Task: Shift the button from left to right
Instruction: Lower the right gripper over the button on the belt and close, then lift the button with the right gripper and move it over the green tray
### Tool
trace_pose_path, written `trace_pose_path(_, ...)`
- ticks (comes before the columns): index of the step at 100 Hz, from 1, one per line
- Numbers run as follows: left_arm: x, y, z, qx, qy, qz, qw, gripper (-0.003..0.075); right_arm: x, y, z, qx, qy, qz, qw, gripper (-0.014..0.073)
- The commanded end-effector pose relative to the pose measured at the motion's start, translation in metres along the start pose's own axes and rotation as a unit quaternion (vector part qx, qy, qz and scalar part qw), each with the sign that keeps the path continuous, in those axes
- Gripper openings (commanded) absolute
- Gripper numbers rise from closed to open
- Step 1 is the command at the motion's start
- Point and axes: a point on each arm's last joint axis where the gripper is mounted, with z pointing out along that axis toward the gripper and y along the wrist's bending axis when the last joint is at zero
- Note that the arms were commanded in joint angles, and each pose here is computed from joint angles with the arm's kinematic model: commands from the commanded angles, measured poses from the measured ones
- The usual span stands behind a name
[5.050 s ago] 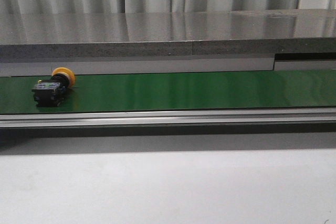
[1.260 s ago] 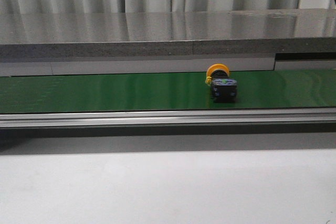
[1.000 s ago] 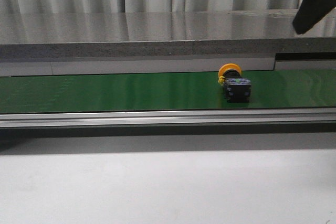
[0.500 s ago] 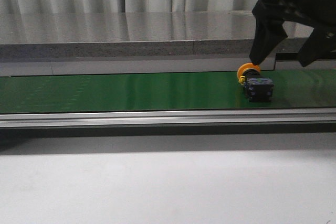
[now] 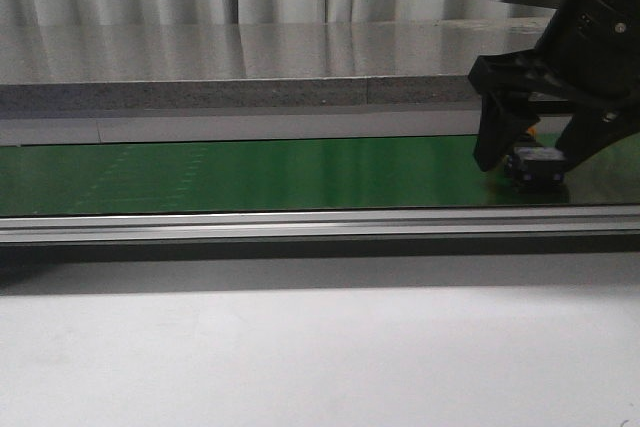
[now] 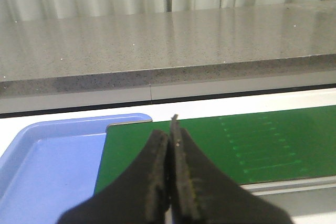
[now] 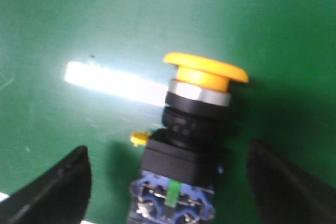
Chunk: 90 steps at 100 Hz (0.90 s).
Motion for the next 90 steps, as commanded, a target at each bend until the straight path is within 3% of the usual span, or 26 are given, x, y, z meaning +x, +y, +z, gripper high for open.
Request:
trace_pose_path(1, -0.015, 0.000, -0.001, 0.005, -0.048, -0.001, 0.999, -0.0020, -0.015, 0.002, -0.020, 0.002, -0.049, -0.012, 0.999, 0.0445)
trace_pose_path(15, -0.015, 0.000, -0.001, 0.005, -0.048, -0.001, 0.999, -0.0020, -0.012, 0.002, -0.016, 0.001, -0.033, -0.011, 0.999, 0.0329)
trace_pose_path(38, -0.015, 0.000, -0.001, 0.005, -0.048, -0.001, 0.999, -0.0020, -0.009, 0.002, -0.015, 0.000, -0.015, -0.013, 1.000, 0.0326)
trace_pose_path(61, -0.015, 0.000, -0.001, 0.005, -0.048, -0.001, 0.999, -0.0020, -0.008, 0.002, -0.020, -0.001, -0.012, -0.014, 1.000, 0.0266)
trace_pose_path(90, -0.015, 0.000, -0.001, 0.005, -0.048, -0.001, 0.999, -0.0020, -0.021, -0.004, -0.050, 0.021, -0.030, -0.038, 0.999, 0.0266)
